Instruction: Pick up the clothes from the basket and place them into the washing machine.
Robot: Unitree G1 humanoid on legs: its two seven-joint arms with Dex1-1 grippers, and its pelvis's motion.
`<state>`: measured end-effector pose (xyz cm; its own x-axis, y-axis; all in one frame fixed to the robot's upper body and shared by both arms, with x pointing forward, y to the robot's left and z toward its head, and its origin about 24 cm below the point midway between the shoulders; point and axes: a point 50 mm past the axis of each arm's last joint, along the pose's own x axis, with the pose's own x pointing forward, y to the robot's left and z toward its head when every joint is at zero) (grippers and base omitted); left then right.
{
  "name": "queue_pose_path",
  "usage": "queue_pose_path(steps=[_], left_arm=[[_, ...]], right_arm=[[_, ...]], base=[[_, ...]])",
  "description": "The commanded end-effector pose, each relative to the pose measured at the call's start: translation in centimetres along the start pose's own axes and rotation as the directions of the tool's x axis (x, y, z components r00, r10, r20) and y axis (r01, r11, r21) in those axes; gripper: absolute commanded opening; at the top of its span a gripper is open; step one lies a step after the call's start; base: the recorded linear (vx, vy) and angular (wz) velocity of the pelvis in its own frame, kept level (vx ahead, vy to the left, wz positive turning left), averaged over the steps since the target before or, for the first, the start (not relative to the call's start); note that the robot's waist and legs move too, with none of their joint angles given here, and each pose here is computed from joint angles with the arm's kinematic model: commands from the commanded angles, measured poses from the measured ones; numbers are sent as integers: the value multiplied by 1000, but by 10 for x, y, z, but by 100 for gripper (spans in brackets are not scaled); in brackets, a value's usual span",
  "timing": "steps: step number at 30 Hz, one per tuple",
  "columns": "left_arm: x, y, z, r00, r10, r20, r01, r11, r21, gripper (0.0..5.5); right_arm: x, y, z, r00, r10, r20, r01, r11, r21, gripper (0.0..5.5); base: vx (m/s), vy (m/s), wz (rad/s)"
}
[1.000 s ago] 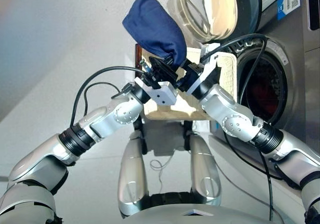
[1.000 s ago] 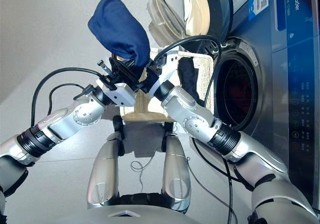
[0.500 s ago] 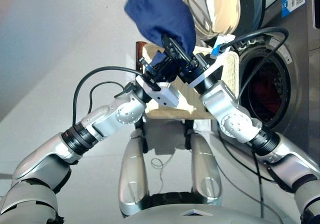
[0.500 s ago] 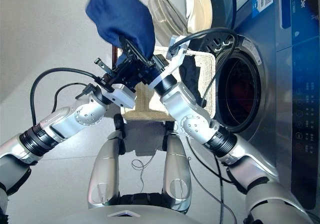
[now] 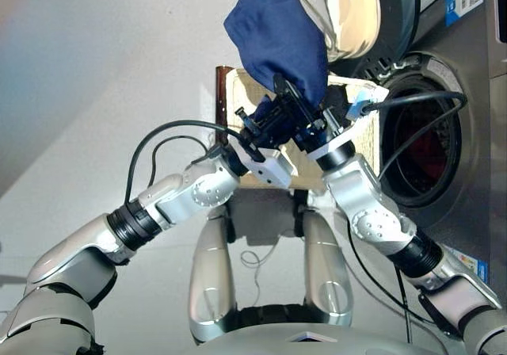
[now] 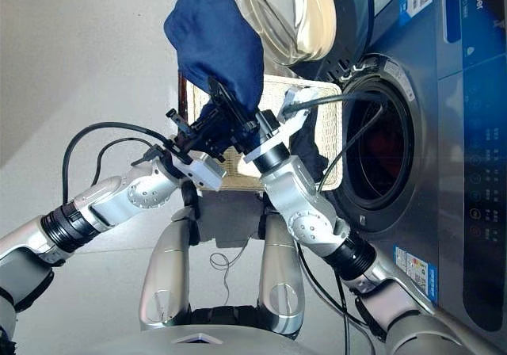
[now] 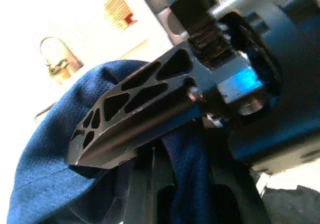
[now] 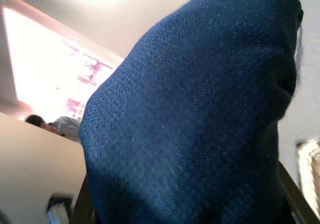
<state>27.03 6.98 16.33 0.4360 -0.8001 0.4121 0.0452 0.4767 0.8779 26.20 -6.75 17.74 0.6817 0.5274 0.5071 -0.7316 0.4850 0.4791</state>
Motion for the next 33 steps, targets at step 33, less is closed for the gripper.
queue_pose_path(steps=[33], left_arm=[[23, 15, 31, 984, 171, 57, -145, 938, -314, 550]], right_arm=[[-31, -153, 182, 458, -538, 708, 881, 173, -439, 0]], base=[[0, 0, 0]])
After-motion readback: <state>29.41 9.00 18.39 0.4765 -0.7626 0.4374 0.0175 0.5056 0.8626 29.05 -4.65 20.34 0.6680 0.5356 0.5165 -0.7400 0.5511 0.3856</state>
